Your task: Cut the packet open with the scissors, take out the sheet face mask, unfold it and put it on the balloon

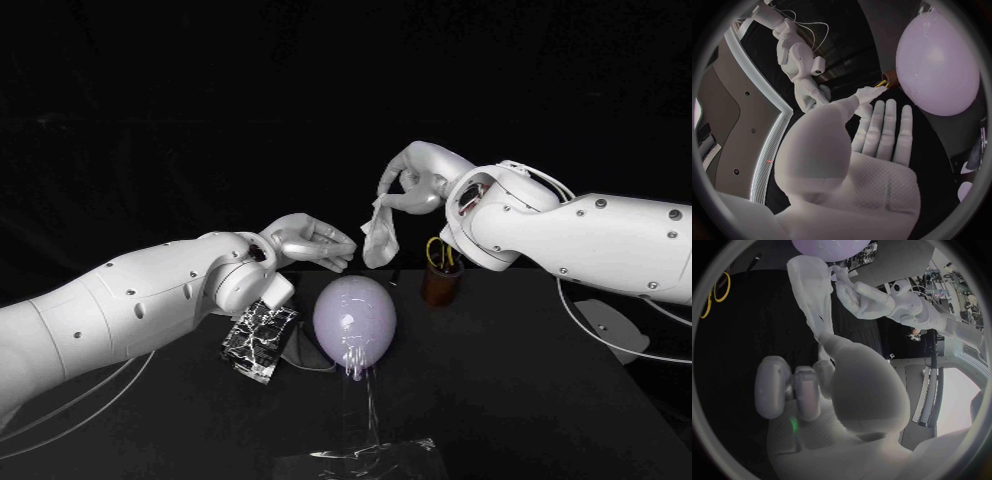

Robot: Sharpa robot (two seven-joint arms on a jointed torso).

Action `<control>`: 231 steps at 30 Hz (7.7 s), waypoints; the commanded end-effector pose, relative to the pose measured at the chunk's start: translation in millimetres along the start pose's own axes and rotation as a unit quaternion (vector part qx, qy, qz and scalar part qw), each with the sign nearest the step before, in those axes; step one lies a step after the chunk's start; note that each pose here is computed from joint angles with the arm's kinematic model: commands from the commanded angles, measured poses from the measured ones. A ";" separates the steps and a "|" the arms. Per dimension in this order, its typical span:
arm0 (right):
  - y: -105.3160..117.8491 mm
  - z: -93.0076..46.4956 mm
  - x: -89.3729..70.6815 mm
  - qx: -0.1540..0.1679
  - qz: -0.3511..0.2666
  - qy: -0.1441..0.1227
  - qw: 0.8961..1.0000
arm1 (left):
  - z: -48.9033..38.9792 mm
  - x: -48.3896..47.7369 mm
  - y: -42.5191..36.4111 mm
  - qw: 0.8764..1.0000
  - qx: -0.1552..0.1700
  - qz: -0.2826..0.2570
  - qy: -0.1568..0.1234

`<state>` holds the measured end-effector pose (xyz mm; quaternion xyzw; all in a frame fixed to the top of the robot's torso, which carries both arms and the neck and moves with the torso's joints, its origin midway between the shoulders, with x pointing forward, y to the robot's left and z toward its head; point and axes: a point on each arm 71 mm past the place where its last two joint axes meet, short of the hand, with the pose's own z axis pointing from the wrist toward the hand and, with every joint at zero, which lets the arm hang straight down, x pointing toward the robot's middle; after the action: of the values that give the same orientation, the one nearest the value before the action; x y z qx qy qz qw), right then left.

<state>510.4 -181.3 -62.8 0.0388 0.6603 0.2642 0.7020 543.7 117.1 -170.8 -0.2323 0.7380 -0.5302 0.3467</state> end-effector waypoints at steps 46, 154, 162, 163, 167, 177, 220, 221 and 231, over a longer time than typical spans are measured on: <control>18.1 -2.4 10.0 -0.029 0.010 0.007 1.000 | 1.3 -1.4 -3.1 0.999 0.022 -0.017 -0.022; -5.9 -5.7 -0.1 0.000 0.001 0.002 1.000 | -4.5 -10.0 8.5 0.996 -0.005 -0.091 -0.023; -4.5 -5.7 0.5 -0.002 0.002 0.002 1.000 | -4.4 -10.0 8.7 0.995 -0.007 -0.094 -0.026; -4.4 -5.7 0.5 -0.002 0.002 0.002 1.000 | -4.3 -9.9 8.6 0.995 -0.007 -0.095 -0.026; -3.8 -5.8 0.8 -0.002 0.002 0.003 1.000 | -4.2 -9.6 8.5 0.995 -0.007 -0.095 -0.027; -2.3 -5.6 1.6 -0.004 0.002 0.004 1.000 | -3.5 -8.1 8.1 0.994 -0.010 -0.101 -0.030; -3.7 -6.2 1.4 -0.003 0.001 0.006 1.000 | -3.7 -7.5 8.7 0.992 -0.015 -0.122 -0.030; -4.0 -6.4 1.2 -0.003 0.001 0.007 1.000 | -3.7 -7.7 8.8 0.992 -0.015 -0.123 -0.031; -11.9 -9.4 -1.5 0.004 -0.001 0.005 1.000 | -5.2 -10.6 10.0 0.990 -0.015 -0.136 -0.039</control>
<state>505.6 -194.6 -67.4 0.0459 0.6642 0.2630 0.6982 547.0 132.0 -177.5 -0.3472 0.7006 -0.5455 0.3018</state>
